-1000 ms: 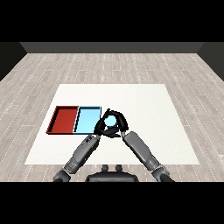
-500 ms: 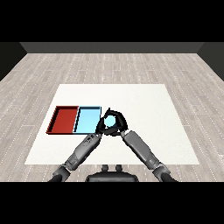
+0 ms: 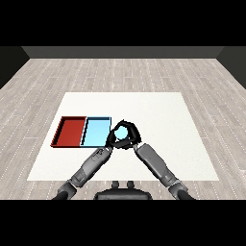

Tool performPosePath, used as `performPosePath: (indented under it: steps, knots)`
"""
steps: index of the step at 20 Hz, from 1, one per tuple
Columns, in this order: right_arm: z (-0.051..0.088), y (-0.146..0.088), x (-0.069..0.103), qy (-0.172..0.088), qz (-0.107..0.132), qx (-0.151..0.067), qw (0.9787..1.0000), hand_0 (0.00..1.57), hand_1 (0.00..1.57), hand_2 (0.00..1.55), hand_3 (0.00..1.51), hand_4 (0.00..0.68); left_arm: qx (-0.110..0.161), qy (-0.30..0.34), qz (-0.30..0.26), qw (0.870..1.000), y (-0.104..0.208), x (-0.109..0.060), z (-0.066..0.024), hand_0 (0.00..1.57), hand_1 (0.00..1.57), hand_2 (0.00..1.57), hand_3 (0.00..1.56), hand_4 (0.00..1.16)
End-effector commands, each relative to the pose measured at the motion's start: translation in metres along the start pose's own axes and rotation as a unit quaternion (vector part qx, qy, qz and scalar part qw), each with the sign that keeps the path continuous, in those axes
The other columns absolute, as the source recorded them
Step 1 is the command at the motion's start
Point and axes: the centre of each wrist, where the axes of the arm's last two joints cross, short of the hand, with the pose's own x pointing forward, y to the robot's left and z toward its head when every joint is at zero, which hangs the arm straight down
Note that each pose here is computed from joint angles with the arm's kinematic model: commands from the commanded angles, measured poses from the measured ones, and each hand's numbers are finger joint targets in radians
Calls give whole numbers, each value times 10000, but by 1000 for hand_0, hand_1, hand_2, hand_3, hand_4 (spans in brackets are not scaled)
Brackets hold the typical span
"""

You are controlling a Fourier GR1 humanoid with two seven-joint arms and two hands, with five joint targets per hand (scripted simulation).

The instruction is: Pick the blue can and put it in the blue box

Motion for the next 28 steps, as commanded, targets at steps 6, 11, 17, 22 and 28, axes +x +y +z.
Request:
performPosePath:
  steps: [6, 11, 17, 22, 28]
  knots:
    - [201, -20, -5, -68, -241, -6, 9997, 1468, 1468, 1452, 1403, 576, 297, 257, 70, 9992, -57, -115, -40, 829, 829, 859, 570, 641]
    - [34, 76, 61, 4, -402, -57, 9992, 1338, 1338, 1375, 1317, 471, 603, -568, 413, 9957, -78, -112, 17, 1571, 1571, 1569, 1475, 676]
    - [41, -3, 57, 265, -188, -89, 9994, 0, 0, 0, 0, 0, 801, -792, 383, 9929, -76, 7, -95, 1571, 1571, 1552, 1468, 1044]
    - [22, -77, 131, 189, -24, -284, 9994, 0, 0, 0, 0, 0, 851, -969, 589, 9899, -20, 112, -142, 1571, 1571, 1550, 1461, 1112]
    - [135, -239, 239, -101, -165, -504, 9985, 0, 0, 0, 0, 0, 888, -1026, 1, 9908, -50, -197, -27, 1571, 1571, 1571, 1477, 1143]
